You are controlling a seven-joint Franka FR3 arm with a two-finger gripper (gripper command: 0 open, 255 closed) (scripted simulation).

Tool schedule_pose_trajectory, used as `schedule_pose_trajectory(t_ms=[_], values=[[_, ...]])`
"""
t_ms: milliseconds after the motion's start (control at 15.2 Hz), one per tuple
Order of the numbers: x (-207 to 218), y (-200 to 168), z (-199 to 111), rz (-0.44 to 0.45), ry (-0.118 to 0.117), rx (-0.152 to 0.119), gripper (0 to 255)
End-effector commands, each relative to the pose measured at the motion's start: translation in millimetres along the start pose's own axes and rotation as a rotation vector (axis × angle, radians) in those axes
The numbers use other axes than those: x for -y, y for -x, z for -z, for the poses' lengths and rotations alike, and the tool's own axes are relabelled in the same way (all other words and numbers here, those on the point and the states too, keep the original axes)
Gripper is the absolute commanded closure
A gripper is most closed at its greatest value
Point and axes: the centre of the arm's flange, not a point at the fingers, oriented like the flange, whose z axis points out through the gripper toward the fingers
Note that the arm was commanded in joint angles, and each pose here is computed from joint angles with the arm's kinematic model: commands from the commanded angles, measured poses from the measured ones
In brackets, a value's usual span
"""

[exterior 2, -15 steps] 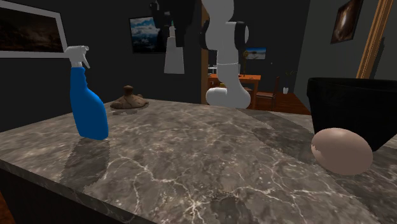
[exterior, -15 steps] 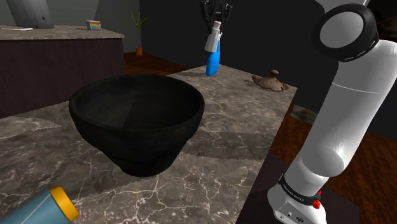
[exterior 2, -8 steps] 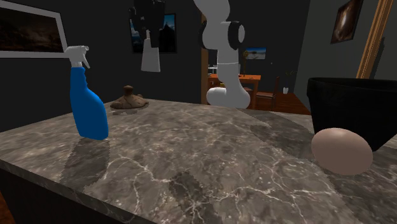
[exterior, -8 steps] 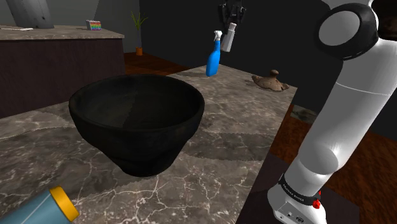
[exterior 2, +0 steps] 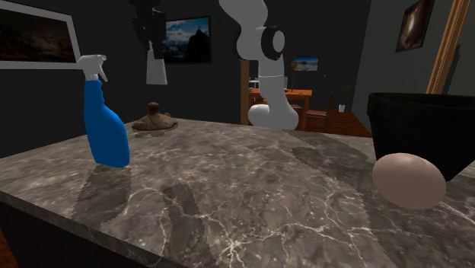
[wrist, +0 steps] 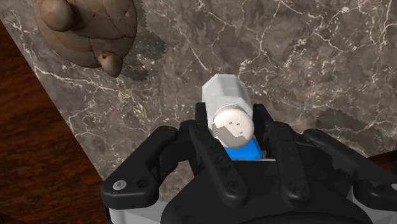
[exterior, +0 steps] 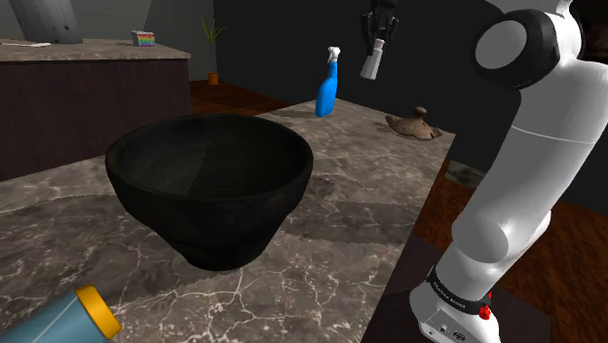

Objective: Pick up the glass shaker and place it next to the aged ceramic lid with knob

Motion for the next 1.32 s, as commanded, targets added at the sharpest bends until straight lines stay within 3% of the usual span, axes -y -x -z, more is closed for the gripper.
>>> schedule_pose_trajectory(t_ms=[0, 462, 1254], values=[[-24, -6, -1, 0.002, 0.000, 0.000, 255], [-117, -18, -4, 0.002, 0.000, 0.000, 255], [-114, -23, -67, 0.002, 0.000, 0.000, 255]])
